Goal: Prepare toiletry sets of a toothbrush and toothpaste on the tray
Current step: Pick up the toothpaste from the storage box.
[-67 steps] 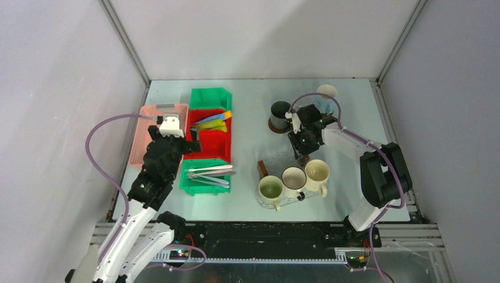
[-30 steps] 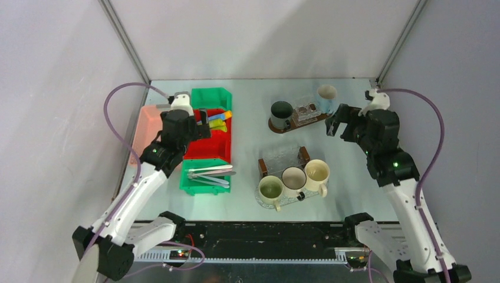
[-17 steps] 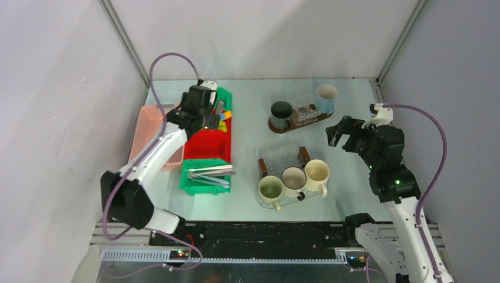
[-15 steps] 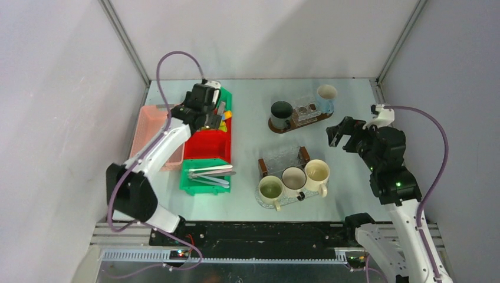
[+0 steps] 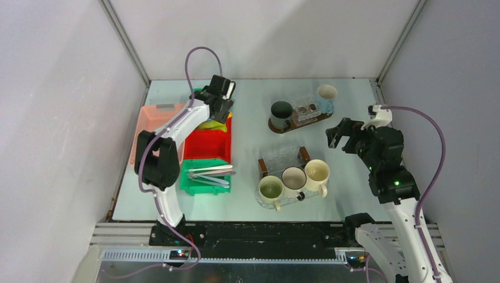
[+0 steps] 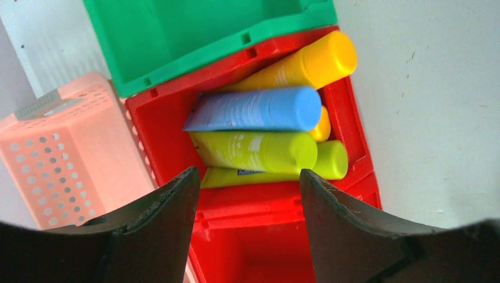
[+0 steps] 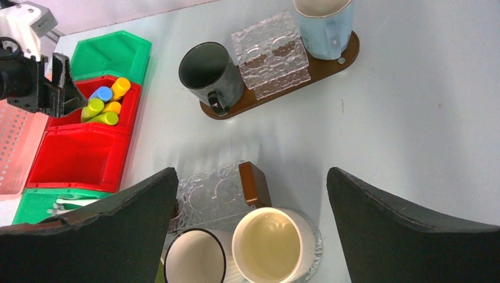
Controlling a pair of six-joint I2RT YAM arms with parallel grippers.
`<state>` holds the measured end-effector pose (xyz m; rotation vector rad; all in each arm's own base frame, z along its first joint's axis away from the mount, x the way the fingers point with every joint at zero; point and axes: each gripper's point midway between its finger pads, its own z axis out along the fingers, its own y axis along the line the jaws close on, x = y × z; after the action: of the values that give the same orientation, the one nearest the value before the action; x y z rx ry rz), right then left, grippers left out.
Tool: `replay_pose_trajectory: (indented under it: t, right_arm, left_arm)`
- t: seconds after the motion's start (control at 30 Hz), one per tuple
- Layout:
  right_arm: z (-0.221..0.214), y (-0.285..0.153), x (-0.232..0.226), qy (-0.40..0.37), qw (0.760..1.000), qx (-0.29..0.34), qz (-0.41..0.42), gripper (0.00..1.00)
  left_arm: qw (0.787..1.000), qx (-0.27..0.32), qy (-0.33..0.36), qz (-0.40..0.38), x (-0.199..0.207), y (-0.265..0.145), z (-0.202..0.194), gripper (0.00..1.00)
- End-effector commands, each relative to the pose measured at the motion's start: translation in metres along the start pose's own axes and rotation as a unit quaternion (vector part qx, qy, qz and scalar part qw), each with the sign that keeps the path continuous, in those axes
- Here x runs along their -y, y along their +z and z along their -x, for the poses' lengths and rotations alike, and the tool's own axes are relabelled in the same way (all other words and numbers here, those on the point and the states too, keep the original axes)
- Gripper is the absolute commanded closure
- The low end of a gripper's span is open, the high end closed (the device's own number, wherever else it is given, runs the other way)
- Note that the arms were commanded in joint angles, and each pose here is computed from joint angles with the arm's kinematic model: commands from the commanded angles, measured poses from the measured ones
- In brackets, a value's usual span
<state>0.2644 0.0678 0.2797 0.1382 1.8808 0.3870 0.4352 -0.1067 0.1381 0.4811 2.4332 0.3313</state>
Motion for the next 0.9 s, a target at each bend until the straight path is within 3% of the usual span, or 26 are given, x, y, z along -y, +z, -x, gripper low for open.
replay_pose_trajectory:
  t: [0.0,0.43,0.57,0.87]
  right_arm:
    - [0.001,0.002,0.002,-0.005,1.000,0.002,-0.003,0.01]
    - [-0.003,0.005,0.003,0.011,1.000,-0.006,-0.006,0.01]
    - [-0.004,0.005,0.003,0.017,1.000,-0.007,-0.007,0.01]
    - [-0.007,0.004,0.002,0.027,1.000,-0.010,-0.006,0.01]
  left_arm:
    - [1.000,-0.007,0.013,-0.015,0.005,0.009,0.013,0.32]
    - [0.998,-0.039,0.011,-0.038,0.030,0.028,0.002,0.39]
    - [0.999,-0.041,0.020,-0.023,0.031,0.026,0.001,0.39]
    - [0.997,-0.051,0.020,0.045,0.018,0.035,-0.003,0.49]
